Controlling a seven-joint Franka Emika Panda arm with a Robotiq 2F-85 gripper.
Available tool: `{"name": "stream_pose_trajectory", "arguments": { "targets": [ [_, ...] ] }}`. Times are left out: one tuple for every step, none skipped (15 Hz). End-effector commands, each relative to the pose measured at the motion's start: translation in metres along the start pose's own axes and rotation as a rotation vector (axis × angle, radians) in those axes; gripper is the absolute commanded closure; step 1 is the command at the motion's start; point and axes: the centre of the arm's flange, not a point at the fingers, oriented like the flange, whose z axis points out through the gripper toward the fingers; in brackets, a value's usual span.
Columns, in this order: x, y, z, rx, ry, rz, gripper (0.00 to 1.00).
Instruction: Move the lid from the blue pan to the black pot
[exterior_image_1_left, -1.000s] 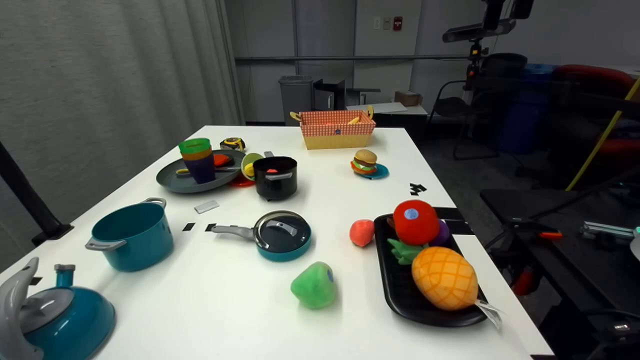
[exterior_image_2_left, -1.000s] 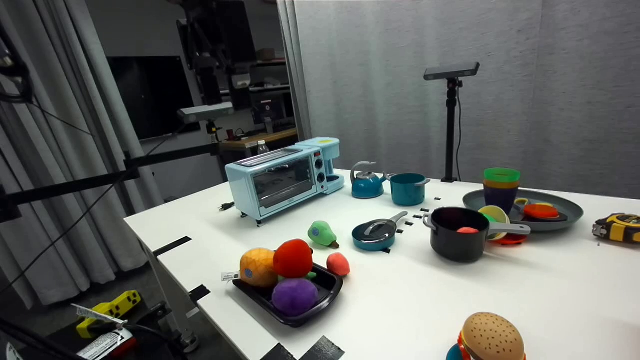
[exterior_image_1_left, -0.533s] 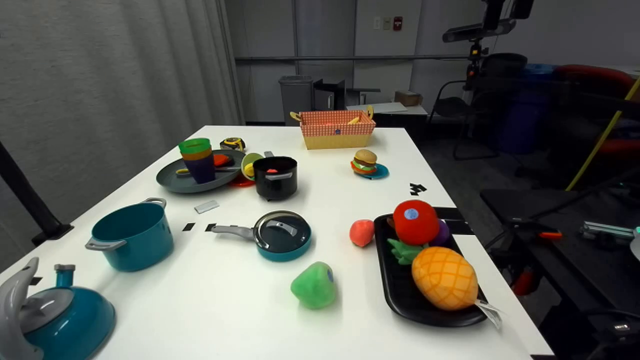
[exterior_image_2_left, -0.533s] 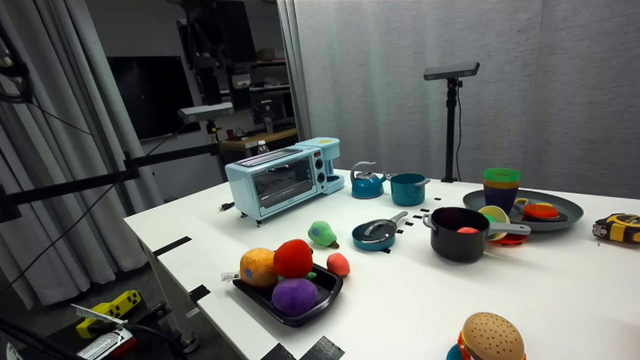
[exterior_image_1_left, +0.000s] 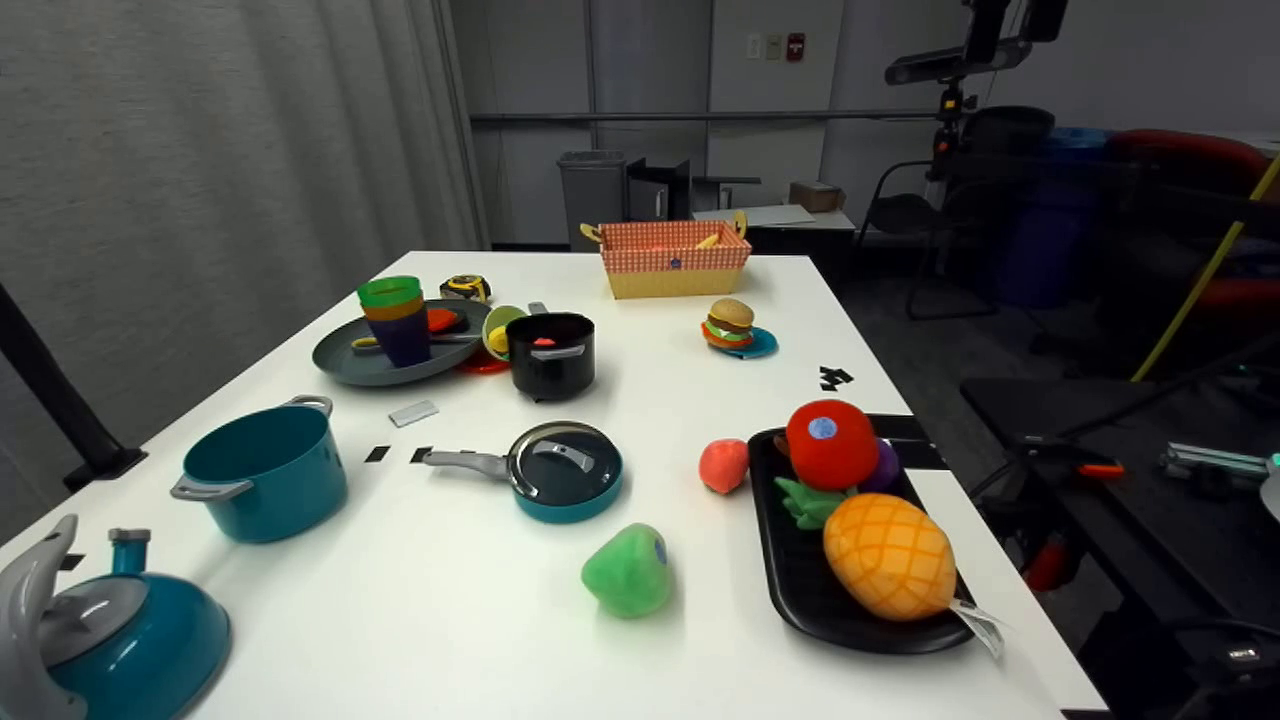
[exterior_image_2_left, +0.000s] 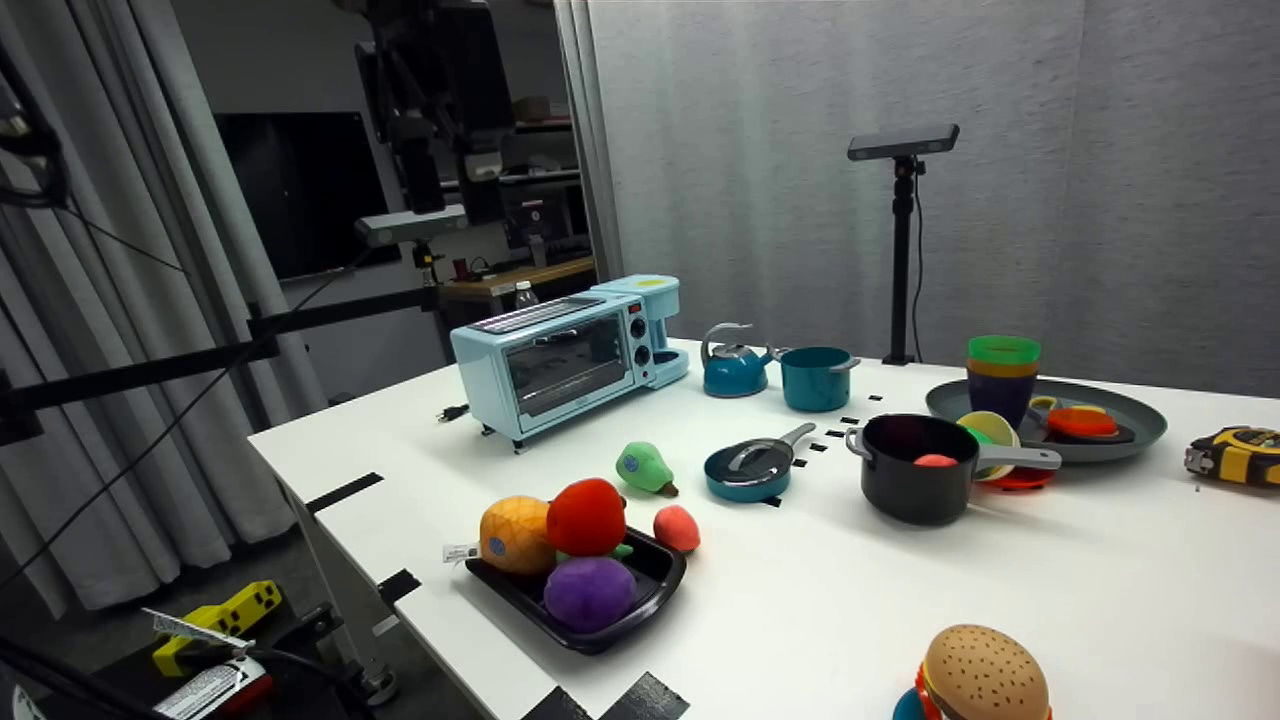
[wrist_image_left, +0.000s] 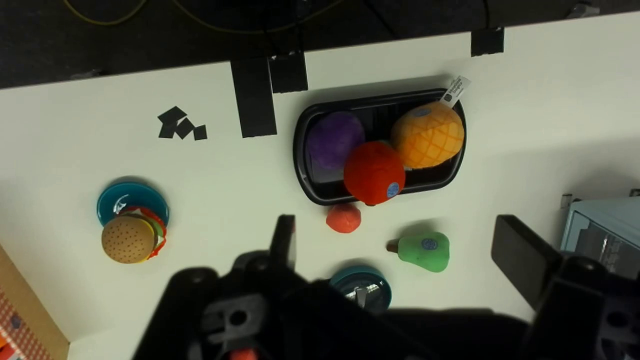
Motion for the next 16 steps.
{"name": "stream_pose_trajectory", "arguments": {
  "targets": [
    [0.0014,0.0008,0.0002,0.009,0.01,-0.03,0.0],
    [0.0016,0.0008,0.0003,0.009,0.011,-0.035,0.0],
    [0.0019,0.0008,0.0006,0.009,0.017,-0.039,0.0],
    [0.0023,0.0009,0.0006,0.009,0.023,-0.043,0.0],
    [0.0029,0.001,0.0007,0.007,0.033,-0.047,0.0],
    [0.0034,0.0012,0.0006,0.005,0.041,-0.051,0.0],
    [0.004,0.0013,0.0002,0.003,0.048,-0.054,0.0],
    [0.0047,0.0014,0.0,0.004,0.055,-0.06,0.0],
    [0.005,0.0015,-0.0003,0.004,0.057,-0.064,0.0],
    [0.0056,0.0015,-0.0005,0.005,0.061,-0.07,0.0],
    [0.0061,0.0016,-0.0003,0.005,0.066,-0.077,0.0],
    [0.0065,0.0016,-0.0002,0.005,0.07,-0.083,0.0],
    [0.0068,0.0017,-0.0003,0.004,0.073,-0.087,0.0],
    [0.007,0.0018,-0.0002,0.003,0.073,-0.093,0.0],
    [0.0068,0.0017,-0.0003,0.004,0.068,-0.098,0.0],
    [0.0066,0.002,-0.0005,0.004,0.056,-0.113,0.0]
  ]
}}
